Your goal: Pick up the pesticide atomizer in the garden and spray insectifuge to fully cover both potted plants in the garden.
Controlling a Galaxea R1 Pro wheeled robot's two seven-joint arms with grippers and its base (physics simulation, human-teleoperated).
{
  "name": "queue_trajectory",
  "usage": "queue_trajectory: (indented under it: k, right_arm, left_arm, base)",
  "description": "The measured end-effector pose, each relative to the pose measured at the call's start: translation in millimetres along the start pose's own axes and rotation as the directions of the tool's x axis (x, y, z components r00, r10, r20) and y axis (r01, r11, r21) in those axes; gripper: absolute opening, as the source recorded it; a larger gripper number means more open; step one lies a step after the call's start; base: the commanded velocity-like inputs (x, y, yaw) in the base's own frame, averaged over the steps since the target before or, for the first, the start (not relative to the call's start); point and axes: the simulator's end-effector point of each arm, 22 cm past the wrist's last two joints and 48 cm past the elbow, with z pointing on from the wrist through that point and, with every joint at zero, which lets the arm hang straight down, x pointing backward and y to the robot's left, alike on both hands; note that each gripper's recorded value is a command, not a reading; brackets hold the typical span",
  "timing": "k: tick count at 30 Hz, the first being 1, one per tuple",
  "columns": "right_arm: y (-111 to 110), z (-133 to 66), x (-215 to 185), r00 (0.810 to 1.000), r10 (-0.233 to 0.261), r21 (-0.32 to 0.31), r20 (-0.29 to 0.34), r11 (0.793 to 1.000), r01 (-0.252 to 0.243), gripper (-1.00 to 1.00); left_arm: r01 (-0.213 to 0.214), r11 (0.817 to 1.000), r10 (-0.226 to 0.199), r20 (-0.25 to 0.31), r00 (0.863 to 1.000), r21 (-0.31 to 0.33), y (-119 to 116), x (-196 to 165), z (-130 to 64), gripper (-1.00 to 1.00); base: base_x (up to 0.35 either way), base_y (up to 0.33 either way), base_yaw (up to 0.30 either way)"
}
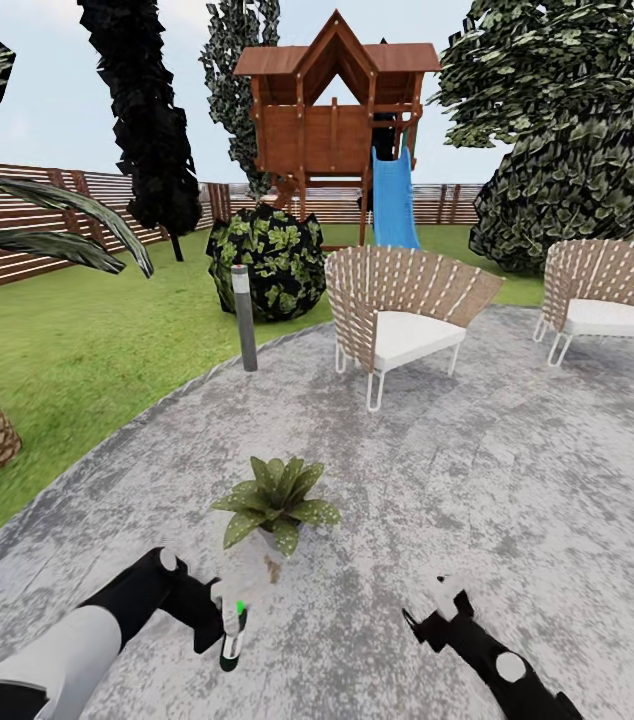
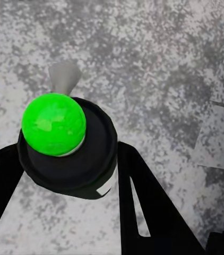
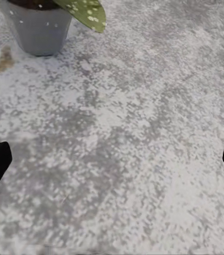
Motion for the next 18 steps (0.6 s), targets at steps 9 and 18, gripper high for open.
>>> queue_trajectory:
  k: [9, 18]
  right_arm:
    - [74, -9.5, 0, 0.980, -0.201, -0.388, -0.008, 0.903, 0.182, -1.00]
    - [144, -8.3, -49, 0.976, -0.195, -0.549, 0.093, 0.808, 0.213, -1.00]
  left_arm:
    - [0.003, 1.000, -0.003, 0.005, 1.000, 0.015, -7, 5, 6.6, -1.00]
    - [0.044, 0.999, -0.044, -0.018, 0.999, 0.015, -22, 16, 29.0, -1.00]
  base:
    - [0.000, 0.000, 0.000]
    - [0.000, 0.000, 0.000]
